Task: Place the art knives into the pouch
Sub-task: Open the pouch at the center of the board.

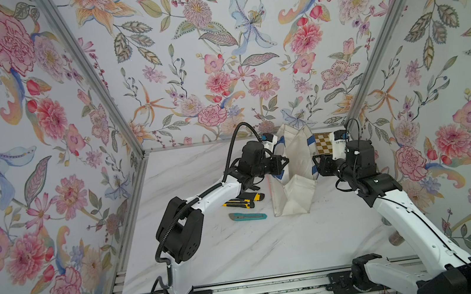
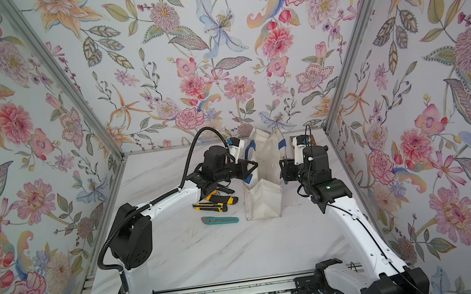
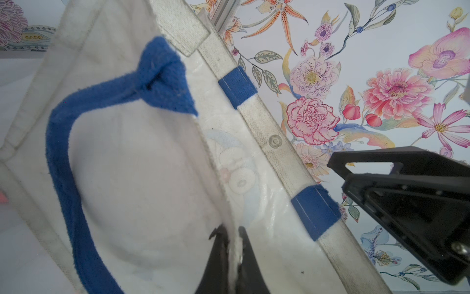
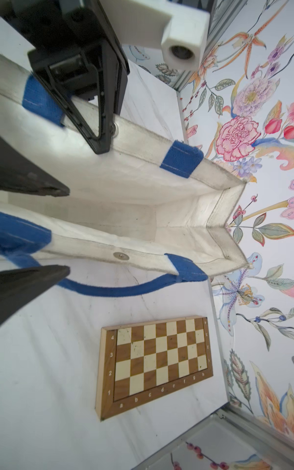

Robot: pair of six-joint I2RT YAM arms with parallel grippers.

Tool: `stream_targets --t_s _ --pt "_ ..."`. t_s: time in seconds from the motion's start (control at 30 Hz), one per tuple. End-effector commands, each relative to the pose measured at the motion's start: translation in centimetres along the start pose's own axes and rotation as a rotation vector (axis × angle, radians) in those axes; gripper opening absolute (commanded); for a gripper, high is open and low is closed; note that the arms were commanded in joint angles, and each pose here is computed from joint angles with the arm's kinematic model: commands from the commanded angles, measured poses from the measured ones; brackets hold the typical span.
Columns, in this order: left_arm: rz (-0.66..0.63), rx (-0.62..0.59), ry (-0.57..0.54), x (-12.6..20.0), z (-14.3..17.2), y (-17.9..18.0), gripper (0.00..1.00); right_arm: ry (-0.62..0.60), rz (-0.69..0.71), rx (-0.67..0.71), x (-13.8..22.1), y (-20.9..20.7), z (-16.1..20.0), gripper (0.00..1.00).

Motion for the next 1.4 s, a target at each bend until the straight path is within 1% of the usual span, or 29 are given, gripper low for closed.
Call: stream_targets --t_s 0.0,0.13,0.2,0.3,0.33,0.4,0.43,0.53,0.57,0.73,0.8,0.93,1.0,1.07,1.23,1.3,1.37 --pt "0.09 -0.062 -0.071 1.7 -2.7 -3.7 0.0 0.063 -0.044 -0.023 -0.8 0.4 0.6 0.46" --pt "0.11 -0.058 -0.069 1.7 -2.7 -4.1 0.0 0.109 -0.049 -0.034 -2.4 0.1 1.2 0.43" --pt "0.109 -0.06 -0.07 1.7 -2.7 -4.1 0.0 0.122 -0.033 -0.045 -2.9 -0.5 1.4 0.38" --pt "0.103 -0.066 -0.074 1.9 -2.7 -4.1 0.0 0.122 -0.018 -0.048 -3.6 -1.0 1.1 0.33" --pt "0.1 -0.068 -0.073 2.0 -2.7 -4.1 0.0 0.119 -0.019 -0.05 -3.8 -1.0 1.0 0.3" --pt "0.093 -0.071 -0.072 2.0 -2.7 -3.9 0.0 0.113 -0.022 -0.052 -4.0 -1.0 0.7 0.14" --pt "0.084 -0.073 -0.072 2.0 -2.7 -3.8 0.0 0.109 -0.008 -0.055 -4.0 -1.3 0.5 0.09" --pt "0.026 -0.088 -0.08 2.3 -3.1 -2.7 0.0 0.095 0.07 -0.076 -3.7 -2.9 0.4 0.04" --pt "-0.032 -0.112 -0.092 2.6 -3.4 -2.0 0.0 0.089 0.098 -0.09 -3.5 -3.7 0.4 0.01" --pt "-0.392 -0.263 -0.144 5.0 -5.9 2.1 0.0 0.072 0.215 -0.132 -1.7 -7.0 0.8 0.0" --pt "-0.479 -0.299 -0.158 5.9 -6.7 3.0 0.0 0.075 0.255 -0.126 -1.1 -7.8 0.9 0.0" --pt "-0.583 -0.332 -0.166 6.7 -7.4 4.3 0.0 0.083 0.321 -0.121 0.0 -9.1 1.2 0.0" --pt "-0.61 -0.339 -0.155 6.7 -7.4 4.9 0.0 0.085 0.335 -0.126 0.2 -9.5 1.4 0.0" --pt "-0.607 -0.341 -0.137 6.3 -7.1 5.0 0.0 0.085 0.317 -0.132 0.2 -9.3 1.4 0.0" --pt "-0.529 -0.328 -0.119 5.5 -6.7 4.0 0.0 0.087 0.143 -0.159 -1.1 -6.5 1.4 0.0" --pt "-0.523 -0.331 -0.12 5.5 -6.8 3.8 0.0 0.083 0.11 -0.159 -1.4 -5.9 1.3 0.0" --pt "-0.536 -0.346 -0.12 5.8 -7.0 3.8 0.25 0.084 0.1 -0.155 -1.6 -5.6 1.4 0.0"
Point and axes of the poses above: each gripper's point midway between its finger pads, its own x axis back along the fingers, its own y axis along the line the jaws close on, z = x × y, the point moved 1 cm from there along x, back along the fingers, and after that the axes turned 6 degrees about x, right-handed, at the moved point
